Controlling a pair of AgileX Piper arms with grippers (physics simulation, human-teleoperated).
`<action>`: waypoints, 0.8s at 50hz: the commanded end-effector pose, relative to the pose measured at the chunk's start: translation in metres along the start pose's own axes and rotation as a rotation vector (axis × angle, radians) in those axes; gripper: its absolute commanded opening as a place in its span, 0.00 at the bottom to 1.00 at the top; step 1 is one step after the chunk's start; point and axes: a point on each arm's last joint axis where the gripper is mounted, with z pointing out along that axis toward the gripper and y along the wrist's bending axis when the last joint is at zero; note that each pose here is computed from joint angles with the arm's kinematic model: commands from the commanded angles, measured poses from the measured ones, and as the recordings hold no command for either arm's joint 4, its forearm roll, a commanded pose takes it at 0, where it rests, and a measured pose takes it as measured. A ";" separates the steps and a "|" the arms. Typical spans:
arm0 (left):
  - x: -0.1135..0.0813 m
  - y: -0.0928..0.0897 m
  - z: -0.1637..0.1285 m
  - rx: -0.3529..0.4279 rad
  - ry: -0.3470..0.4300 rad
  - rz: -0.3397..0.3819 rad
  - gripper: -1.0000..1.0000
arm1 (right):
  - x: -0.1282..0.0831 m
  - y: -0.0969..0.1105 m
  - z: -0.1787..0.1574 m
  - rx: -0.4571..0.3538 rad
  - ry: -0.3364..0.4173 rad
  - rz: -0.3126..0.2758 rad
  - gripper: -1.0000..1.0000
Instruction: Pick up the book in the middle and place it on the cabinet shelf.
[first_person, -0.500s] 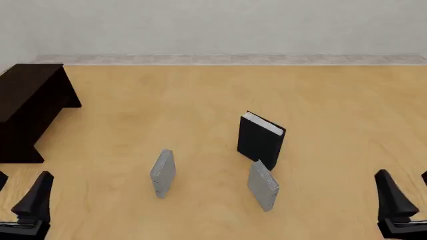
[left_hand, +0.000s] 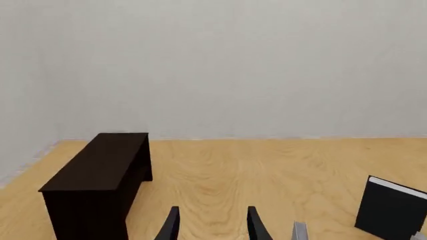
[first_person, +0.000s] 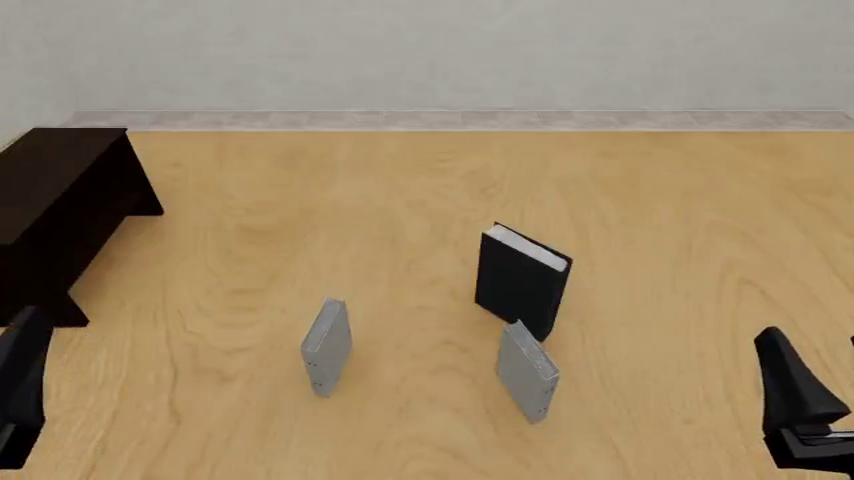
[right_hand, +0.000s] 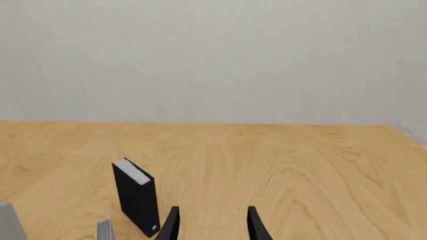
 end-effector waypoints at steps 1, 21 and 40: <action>-0.037 -0.001 -0.010 0.030 -0.042 0.013 1.00 | -0.003 0.000 -0.001 -0.004 -0.005 0.010 1.00; -0.057 -0.007 0.036 0.105 0.048 -0.056 1.00 | -0.001 0.001 -0.003 -0.013 -0.004 0.009 1.00; -0.057 -0.038 0.120 0.245 0.191 -0.052 1.00 | 0.002 0.001 -0.003 -0.013 0.001 0.022 1.00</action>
